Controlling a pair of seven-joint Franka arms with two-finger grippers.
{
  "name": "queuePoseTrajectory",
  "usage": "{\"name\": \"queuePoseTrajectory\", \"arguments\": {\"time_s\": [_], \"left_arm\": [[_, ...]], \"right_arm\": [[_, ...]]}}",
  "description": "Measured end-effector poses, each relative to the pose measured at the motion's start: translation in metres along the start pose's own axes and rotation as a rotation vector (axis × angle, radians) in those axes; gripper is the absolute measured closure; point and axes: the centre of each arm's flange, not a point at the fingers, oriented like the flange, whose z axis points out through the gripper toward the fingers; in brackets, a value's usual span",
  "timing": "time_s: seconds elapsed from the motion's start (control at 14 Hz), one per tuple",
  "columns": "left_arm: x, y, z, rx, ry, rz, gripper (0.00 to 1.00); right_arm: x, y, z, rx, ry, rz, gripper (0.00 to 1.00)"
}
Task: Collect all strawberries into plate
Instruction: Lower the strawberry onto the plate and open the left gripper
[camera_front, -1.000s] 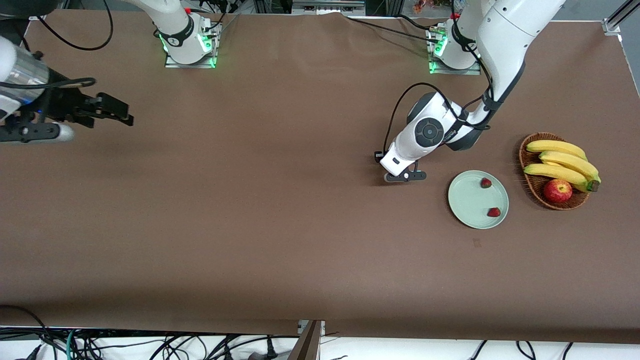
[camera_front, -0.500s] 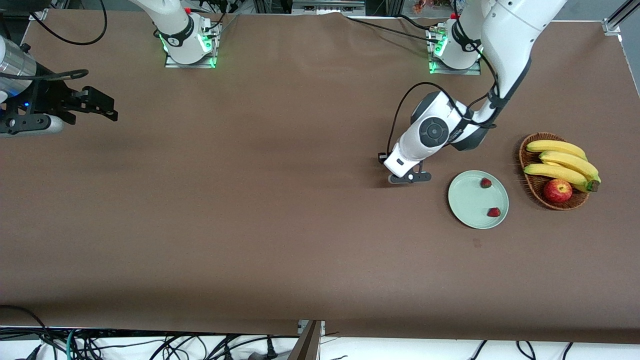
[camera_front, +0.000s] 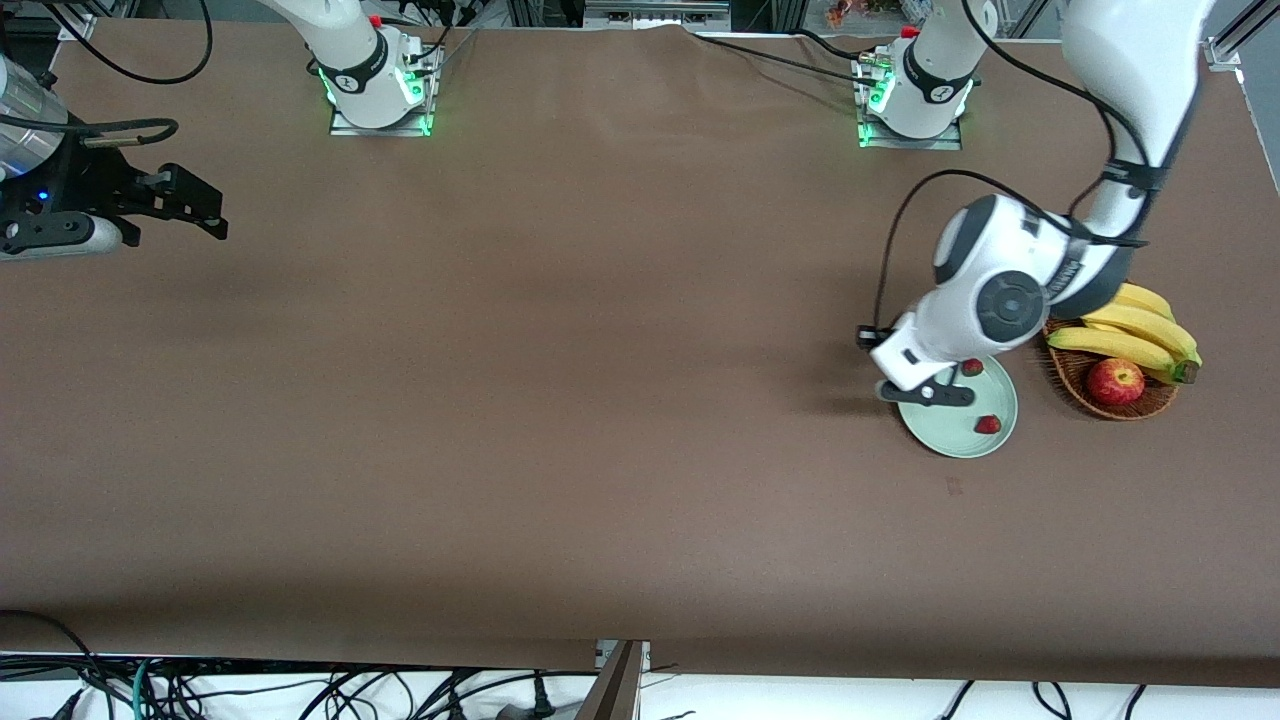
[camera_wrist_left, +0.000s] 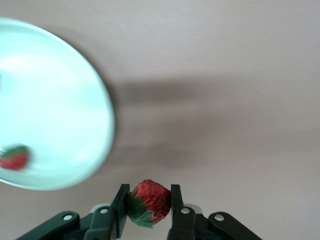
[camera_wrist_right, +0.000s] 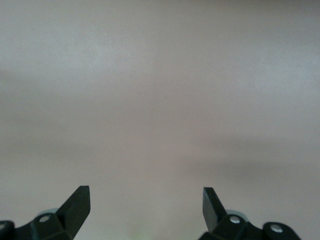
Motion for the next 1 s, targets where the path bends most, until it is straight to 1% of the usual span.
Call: {"name": "queuePoseTrajectory", "arguments": {"time_s": [0.14,0.21,0.43,0.71,0.79,1.0], "left_arm": [[0.005,-0.040,0.009,0.062,0.004,0.079,0.62],[0.007,-0.051,0.017,0.067,0.000,0.108,0.62],[0.019,-0.060,0.052,0.024,0.015,0.154,0.62],[0.028,-0.060,0.078,-0.013,0.042,0.159,0.62],[0.030,-0.062,0.080,-0.016,0.044,0.157,0.58],[0.036,-0.067,0.068,-0.013,0.071,0.148,0.29]], "right_arm": [[0.000,0.000,-0.003,-0.001,0.008,-0.001,0.00],[0.000,0.000,-0.004,-0.001,0.010,-0.001,0.00],[0.001,-0.002,-0.009,-0.001,0.021,-0.004,0.00],[0.002,-0.003,-0.015,-0.004,0.035,-0.005,0.00],[0.002,-0.002,-0.015,-0.006,0.035,-0.004,0.00],[0.002,0.001,-0.015,-0.012,0.035,0.001,0.00]]}}
